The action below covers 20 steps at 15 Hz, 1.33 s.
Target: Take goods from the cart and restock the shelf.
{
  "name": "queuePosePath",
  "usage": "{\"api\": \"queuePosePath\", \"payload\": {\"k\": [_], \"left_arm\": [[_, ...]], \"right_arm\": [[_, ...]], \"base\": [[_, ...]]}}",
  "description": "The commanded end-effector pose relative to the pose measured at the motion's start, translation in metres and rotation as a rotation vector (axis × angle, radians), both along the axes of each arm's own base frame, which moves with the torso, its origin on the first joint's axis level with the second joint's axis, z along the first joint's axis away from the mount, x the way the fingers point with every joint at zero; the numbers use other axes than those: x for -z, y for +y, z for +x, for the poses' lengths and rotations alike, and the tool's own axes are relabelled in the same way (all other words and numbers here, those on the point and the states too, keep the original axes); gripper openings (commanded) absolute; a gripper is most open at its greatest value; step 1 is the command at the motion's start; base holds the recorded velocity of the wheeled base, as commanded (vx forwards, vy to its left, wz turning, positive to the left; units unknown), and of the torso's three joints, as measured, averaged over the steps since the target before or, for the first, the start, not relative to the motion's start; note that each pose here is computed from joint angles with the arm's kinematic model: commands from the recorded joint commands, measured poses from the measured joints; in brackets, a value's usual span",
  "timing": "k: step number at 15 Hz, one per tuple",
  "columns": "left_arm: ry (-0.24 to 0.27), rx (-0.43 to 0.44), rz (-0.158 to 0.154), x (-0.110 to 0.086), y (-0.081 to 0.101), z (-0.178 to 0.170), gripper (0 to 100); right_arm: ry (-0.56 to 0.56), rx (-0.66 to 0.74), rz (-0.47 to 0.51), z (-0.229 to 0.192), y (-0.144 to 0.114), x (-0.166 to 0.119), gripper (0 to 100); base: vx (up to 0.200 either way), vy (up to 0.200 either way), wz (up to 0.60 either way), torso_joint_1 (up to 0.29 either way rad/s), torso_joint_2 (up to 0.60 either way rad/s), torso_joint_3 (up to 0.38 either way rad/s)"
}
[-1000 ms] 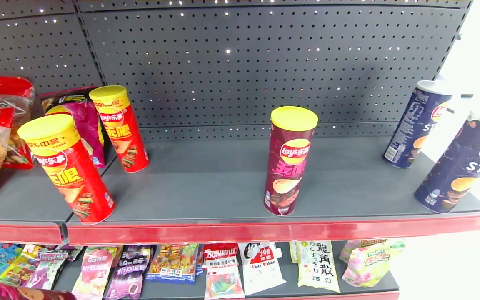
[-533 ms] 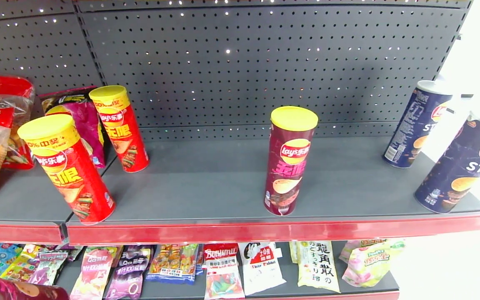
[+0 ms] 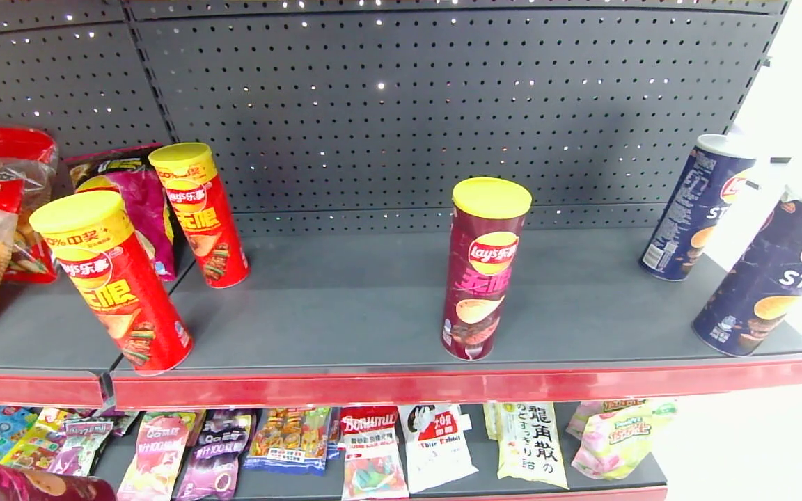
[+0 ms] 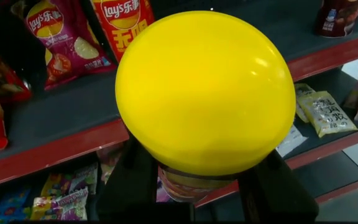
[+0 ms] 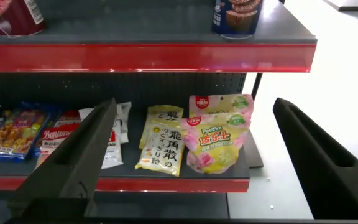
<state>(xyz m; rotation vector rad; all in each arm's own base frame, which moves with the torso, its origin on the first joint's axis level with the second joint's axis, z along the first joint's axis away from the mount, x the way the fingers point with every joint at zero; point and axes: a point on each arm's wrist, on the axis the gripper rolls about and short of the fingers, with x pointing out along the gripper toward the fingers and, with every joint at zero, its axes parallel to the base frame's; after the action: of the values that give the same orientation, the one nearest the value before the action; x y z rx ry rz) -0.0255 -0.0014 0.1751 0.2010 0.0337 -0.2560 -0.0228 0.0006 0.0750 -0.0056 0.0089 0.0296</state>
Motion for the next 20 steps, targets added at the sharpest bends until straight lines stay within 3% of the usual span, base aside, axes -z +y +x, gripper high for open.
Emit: {"api": "queuePosePath", "payload": {"k": [1, 6, 15, 18, 20], "left_arm": [[0.004, 0.001, 0.0, 0.0, 0.0, 0.001, 0], [0.007, 0.003, -0.006, 0.001, 0.0, 0.001, 0], [-0.021, 0.002, -0.008, -0.012, 0.0, 0.0, 0], [-0.004, 0.015, -0.014, -0.036, -0.001, 0.013, 0], [0.008, 0.041, -0.055, -0.059, -0.004, 0.037, 0]], "right_arm": [[0.0, -0.003, 0.0, 0.0, 0.0, 0.0, 100], [0.0, -0.003, 0.0, 0.0, 0.0, 0.0, 100], [0.002, -0.003, 0.0, 0.0, 0.0, 0.0, 100], [0.0, -0.003, 0.004, 0.0, 0.0, 0.0, 100], [-0.001, -0.001, 0.006, 0.0, 0.0, 0.0, 100]], "base": [[0.0, 0.0, -0.6, 0.002, 0.0, 0.007], [0.0, 0.0, -0.6, 0.007, 0.0, 0.002], [0.0, 0.0, 0.0, 0.0, 0.0, 0.0], [0.0, 0.0, 0.0, 0.0, 0.0, 0.0], [0.0, 0.0, 0.0, 0.0, 0.0, 0.0]]}}
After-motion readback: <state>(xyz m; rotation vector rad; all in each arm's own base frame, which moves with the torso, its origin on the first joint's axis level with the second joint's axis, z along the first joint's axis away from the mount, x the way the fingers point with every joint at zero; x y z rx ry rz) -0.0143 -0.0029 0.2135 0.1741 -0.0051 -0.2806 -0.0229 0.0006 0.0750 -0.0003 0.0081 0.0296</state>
